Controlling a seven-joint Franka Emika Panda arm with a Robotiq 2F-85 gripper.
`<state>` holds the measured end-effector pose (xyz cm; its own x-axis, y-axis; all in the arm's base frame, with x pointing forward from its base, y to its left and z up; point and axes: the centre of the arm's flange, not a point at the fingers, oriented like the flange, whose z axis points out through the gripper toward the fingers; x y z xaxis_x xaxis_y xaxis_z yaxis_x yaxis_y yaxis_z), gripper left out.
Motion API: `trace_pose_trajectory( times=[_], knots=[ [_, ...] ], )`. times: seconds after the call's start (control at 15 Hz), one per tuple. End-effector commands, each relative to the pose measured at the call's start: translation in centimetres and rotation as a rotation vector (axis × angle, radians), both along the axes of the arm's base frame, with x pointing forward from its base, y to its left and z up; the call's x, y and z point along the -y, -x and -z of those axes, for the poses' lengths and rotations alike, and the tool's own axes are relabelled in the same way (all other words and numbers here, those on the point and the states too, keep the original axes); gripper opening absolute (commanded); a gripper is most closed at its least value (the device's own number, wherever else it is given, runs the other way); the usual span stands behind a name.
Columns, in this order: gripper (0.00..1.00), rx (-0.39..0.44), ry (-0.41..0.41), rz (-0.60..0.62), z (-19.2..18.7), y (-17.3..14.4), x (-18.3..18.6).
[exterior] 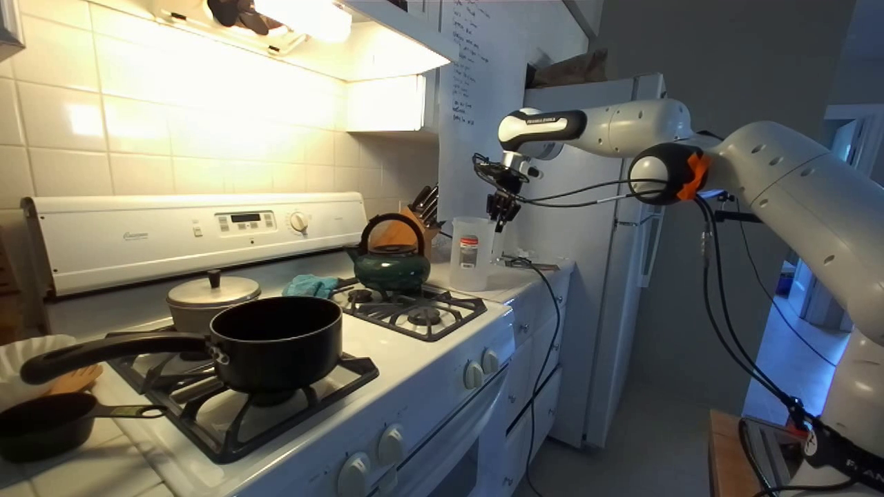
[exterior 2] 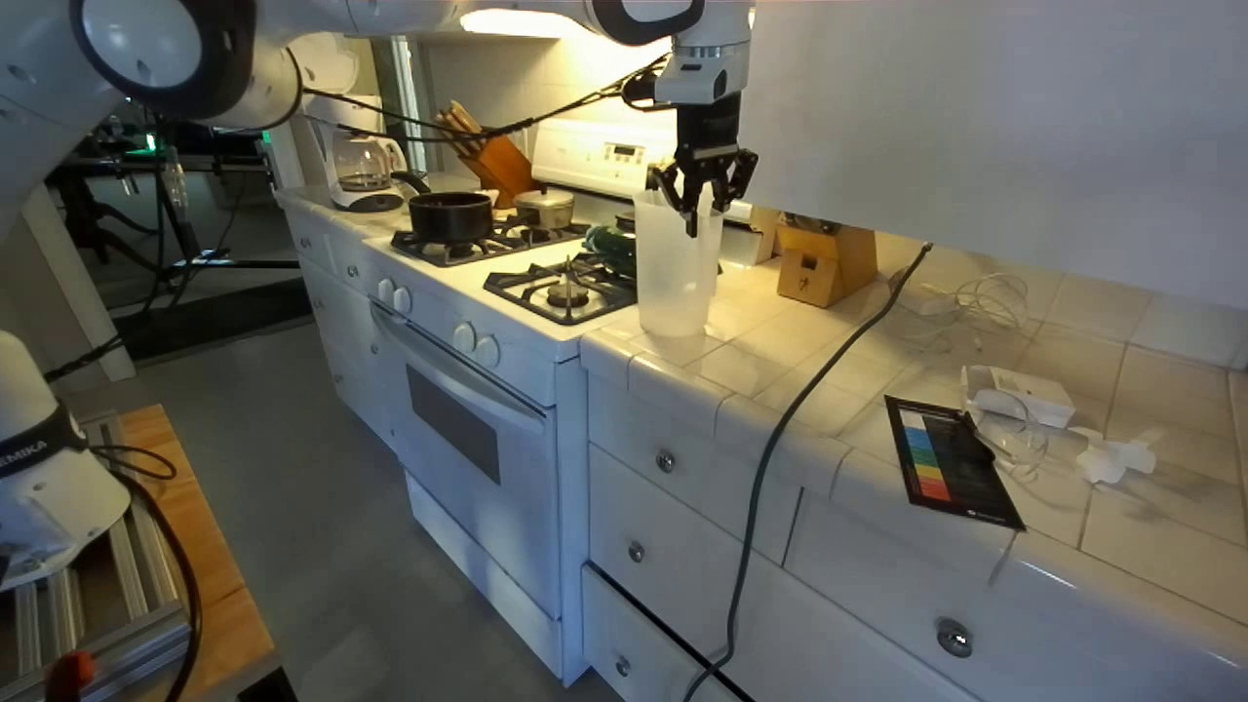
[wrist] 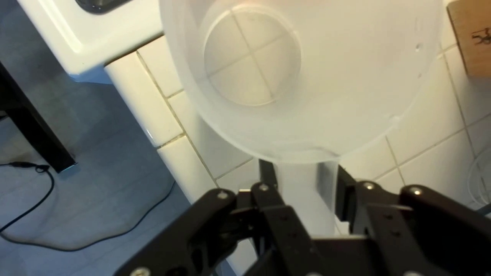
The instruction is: Move the jar and the tea kettle to the left
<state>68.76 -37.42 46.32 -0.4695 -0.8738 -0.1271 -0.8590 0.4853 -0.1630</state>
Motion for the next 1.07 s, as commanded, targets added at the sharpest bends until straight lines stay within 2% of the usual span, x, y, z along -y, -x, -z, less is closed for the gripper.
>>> trace_pose_trajectory(
  times=[0.0,0.27,0.47,1.0],
  knots=[
    [0.09,0.014,-0.002,0.014,-1.0,-2.2,0.8],
    [0.09,0.001,-0.024,0.046,-1.8,-1.2,1.1],
    [0.09,-0.014,-0.065,0.113,-2.9,1.2,3.1],
    [0.09,0.002,-0.038,0.538,-3.9,8.4,11.8]
  ],
)
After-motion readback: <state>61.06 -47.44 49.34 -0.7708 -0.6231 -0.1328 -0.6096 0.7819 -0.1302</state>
